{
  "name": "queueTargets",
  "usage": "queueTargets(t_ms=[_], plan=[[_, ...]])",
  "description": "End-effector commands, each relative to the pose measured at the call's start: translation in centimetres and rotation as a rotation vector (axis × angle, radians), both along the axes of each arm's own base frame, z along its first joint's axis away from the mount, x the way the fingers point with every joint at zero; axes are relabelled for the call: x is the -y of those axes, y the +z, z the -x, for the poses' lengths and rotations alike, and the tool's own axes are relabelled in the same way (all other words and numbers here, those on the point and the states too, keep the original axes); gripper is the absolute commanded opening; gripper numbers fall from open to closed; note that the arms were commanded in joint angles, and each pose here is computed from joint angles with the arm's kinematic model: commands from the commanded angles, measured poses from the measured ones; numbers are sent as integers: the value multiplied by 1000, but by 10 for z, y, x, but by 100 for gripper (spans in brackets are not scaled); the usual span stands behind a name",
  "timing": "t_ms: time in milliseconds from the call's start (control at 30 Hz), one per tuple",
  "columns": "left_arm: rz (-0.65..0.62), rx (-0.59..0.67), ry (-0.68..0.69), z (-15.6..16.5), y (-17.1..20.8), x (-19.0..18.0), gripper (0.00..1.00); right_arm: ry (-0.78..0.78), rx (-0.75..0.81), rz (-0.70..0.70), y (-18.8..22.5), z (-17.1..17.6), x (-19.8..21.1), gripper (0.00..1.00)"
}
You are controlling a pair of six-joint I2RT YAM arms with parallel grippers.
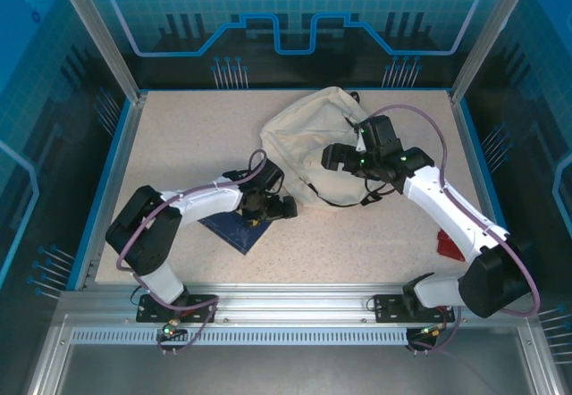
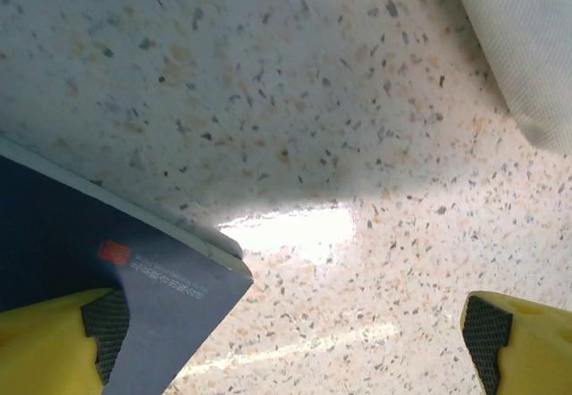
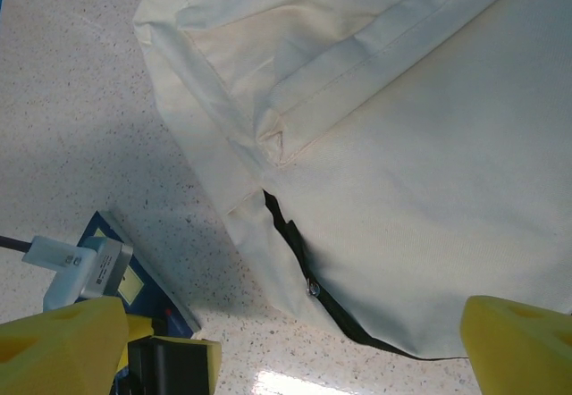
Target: Pack books, pencil case, and school supplies into a backpack
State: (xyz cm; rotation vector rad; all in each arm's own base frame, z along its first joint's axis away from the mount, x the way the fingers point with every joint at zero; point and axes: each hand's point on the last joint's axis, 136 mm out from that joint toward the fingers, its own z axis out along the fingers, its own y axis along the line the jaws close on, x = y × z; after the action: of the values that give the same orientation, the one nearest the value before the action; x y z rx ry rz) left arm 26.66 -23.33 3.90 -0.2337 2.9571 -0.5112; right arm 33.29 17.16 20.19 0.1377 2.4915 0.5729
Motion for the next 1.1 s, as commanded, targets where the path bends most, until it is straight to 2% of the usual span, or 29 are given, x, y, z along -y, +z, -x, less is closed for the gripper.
queueTargets(t_ms=[0,100,200,333,467,600,767,1067], plan=[[3,45,-4,-1,32,-6,99,45,-11,10,0,1,-13,96],[-58,101,46,-7,45,-36,99,129,-32,30,-7,3,-34,93],[-63,93,163,-7,46,-72,99,224,-69,61,-21,6,-64,91],[-69,49,362,7,32,-125,99,371,-122,89,-44,13,-116,86],[-86,60,467,21,19,-156,98,511,-183,106,-68,22,-165,82],[-67,33,532,32,8,-167,97,624,-260,122,-96,31,-200,74],[-42,5,566,38,-1,-168,93,682,-349,135,-131,38,-219,62],[22,-14,554,33,-10,-156,71,684,-441,175,-171,47,-219,44]])
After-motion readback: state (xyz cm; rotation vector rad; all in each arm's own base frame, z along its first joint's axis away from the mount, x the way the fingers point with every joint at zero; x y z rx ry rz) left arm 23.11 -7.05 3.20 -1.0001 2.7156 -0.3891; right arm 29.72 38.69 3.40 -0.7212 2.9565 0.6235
